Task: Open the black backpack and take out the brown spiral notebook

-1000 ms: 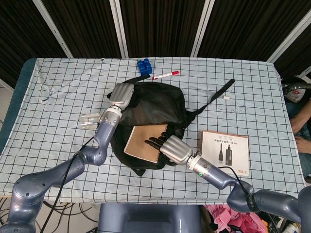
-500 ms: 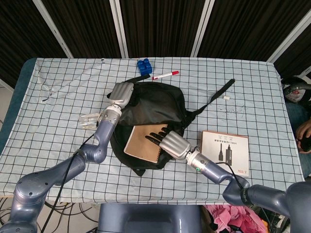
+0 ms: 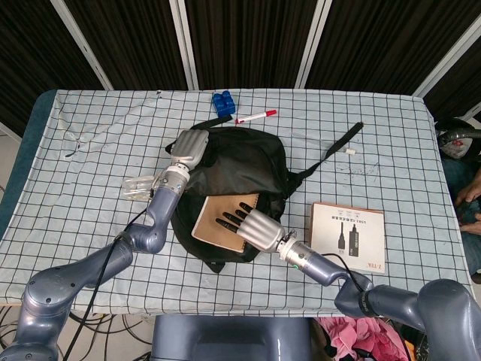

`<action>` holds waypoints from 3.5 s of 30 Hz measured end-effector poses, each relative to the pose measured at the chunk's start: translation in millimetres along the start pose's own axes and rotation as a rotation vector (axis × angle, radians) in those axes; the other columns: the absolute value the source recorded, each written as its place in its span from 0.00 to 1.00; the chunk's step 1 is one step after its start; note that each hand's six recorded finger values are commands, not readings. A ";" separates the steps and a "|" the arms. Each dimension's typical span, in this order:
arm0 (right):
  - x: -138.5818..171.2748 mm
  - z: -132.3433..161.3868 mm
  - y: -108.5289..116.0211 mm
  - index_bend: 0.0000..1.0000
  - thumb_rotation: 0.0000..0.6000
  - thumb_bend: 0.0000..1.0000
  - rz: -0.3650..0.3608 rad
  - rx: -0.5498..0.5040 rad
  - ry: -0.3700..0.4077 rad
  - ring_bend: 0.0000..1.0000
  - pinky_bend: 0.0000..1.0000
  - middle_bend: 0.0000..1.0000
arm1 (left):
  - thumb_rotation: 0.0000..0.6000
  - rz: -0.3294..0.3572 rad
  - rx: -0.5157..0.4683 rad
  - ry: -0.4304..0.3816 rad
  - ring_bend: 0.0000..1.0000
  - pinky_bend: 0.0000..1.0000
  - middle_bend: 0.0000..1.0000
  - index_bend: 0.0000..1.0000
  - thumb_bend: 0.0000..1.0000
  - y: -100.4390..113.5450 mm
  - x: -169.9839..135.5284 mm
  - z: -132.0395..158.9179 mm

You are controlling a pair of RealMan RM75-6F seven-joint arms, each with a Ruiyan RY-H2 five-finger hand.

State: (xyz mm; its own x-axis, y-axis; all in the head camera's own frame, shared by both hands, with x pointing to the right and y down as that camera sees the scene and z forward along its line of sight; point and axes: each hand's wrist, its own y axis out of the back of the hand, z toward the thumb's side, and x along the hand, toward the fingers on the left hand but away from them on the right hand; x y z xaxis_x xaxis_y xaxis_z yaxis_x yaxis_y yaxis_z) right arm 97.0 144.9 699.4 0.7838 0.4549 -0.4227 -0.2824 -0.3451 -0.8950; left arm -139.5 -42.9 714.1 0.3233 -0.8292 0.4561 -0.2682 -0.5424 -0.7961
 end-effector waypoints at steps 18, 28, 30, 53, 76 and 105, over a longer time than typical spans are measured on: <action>-23.0 6.7 -7.7 0.00 1.00 0.12 -0.006 -0.001 0.006 0.26 0.18 0.13 | 1.00 0.017 0.026 -0.001 0.44 0.36 0.63 0.61 0.41 7.4 0.0 -0.9; -24.5 3.3 -16.6 0.19 1.00 0.21 -0.024 -0.039 -0.043 0.43 0.26 0.29 | 1.00 0.019 0.038 -0.006 0.44 0.36 0.63 0.61 0.41 7.4 -1.2 -1.0; -24.0 1.2 -18.7 0.23 1.00 0.24 -0.024 -0.053 -0.051 0.46 0.30 0.33 | 1.00 0.017 0.039 -0.006 0.44 0.36 0.63 0.61 0.41 7.1 -1.5 -1.2; -21.3 -5.4 -14.7 0.50 1.00 0.44 -0.183 -0.263 -0.140 0.55 0.37 0.48 | 1.00 0.021 0.057 -0.010 0.44 0.36 0.63 0.61 0.41 7.7 -4.1 0.8; -13.5 -15.6 2.2 0.75 1.00 0.51 -0.312 -0.432 -0.196 0.66 0.48 0.64 | 1.00 -0.013 0.059 0.002 0.43 0.35 0.61 0.60 0.40 7.8 -8.4 -3.2; 186.6 -135.4 116.3 0.75 1.00 0.51 -0.695 -0.510 -0.410 0.66 0.48 0.64 | 1.00 0.015 0.072 -0.035 0.40 0.34 0.58 0.58 0.39 -3.4 -17.6 -3.2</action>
State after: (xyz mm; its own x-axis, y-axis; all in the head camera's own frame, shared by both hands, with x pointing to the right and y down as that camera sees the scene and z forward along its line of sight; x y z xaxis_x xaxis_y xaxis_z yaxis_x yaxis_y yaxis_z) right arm 285.3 78.5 535.6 0.4035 0.9118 0.0763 0.5246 -0.1623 -0.8357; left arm -147.2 -26.8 710.0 0.3519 -0.8310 0.4309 -0.2080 -0.5182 -0.8296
